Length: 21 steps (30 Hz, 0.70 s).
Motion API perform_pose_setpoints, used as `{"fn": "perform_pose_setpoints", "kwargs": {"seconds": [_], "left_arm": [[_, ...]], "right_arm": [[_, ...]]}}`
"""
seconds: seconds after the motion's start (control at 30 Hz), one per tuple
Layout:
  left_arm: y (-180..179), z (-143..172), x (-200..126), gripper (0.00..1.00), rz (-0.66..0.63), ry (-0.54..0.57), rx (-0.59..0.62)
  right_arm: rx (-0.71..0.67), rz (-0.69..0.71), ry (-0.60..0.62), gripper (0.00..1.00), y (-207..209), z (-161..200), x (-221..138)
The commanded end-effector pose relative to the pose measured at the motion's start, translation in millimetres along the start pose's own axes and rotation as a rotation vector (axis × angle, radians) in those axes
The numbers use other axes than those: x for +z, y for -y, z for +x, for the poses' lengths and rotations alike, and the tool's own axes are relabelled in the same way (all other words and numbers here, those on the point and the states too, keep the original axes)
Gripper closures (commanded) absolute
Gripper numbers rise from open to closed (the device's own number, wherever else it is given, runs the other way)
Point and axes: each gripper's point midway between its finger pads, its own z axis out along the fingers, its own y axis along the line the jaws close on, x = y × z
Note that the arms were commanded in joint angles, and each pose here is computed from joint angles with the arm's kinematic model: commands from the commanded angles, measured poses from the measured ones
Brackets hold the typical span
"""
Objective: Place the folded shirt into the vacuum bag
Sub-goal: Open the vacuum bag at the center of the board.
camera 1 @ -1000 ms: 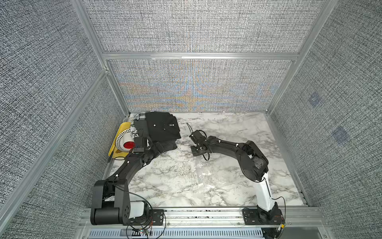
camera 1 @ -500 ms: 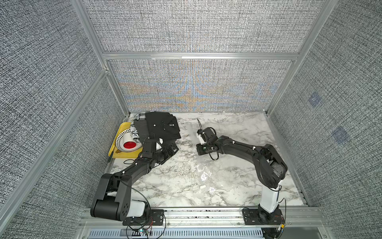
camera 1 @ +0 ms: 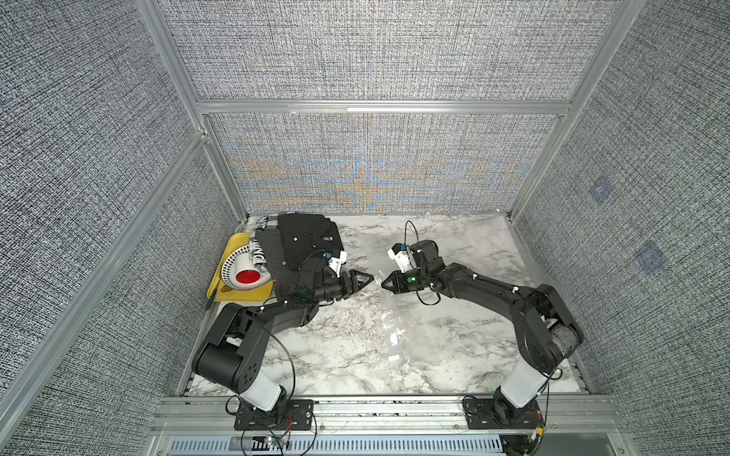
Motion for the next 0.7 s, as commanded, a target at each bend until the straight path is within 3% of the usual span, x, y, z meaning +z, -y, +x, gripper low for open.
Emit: {"fn": "perform_pose_setpoints", "kwargs": {"seconds": [0.0,0.13,0.23,0.3,0.43,0.47,0.53,0.67], "left_arm": [[-0.8,-5.5,7.7,0.29,0.005,0.013,0.024],[8.5,-2.7,22.6,0.23,0.049,-0.024,0.038],[12.0,-1.7,34.2,0.28,0.064,-0.046,0.042],[12.8,-3.3,39.2,0.43,0.075,-0.048,0.036],[11.8,-4.5,43.0,0.88,0.076,-0.049,0.022],[9.9,-4.2,42.9,0.94,0.065,-0.050,0.022],[7.0,-3.0,41.0,1.00,0.041,-0.050,0.025],[2.2,-0.8,36.3,1.00,-0.015,-0.054,0.041]], "right_arm": [[-0.013,-0.070,0.026,0.89,-13.6,-5.6,-8.8],[-0.013,-0.088,0.031,0.88,-15.8,-3.5,-16.2],[-0.018,-0.103,0.024,0.88,-18.2,-0.9,-18.1],[-0.021,-0.100,0.020,0.89,-17.5,1.4,-18.6],[-0.015,-0.086,0.020,0.89,-13.4,5.0,-21.5],[-0.014,-0.080,0.024,0.88,-11.6,4.5,-22.8],[-0.010,-0.071,0.031,0.88,-8.1,4.6,-25.7],[-0.002,-0.056,0.052,0.88,-2.4,2.6,-34.4]]}}
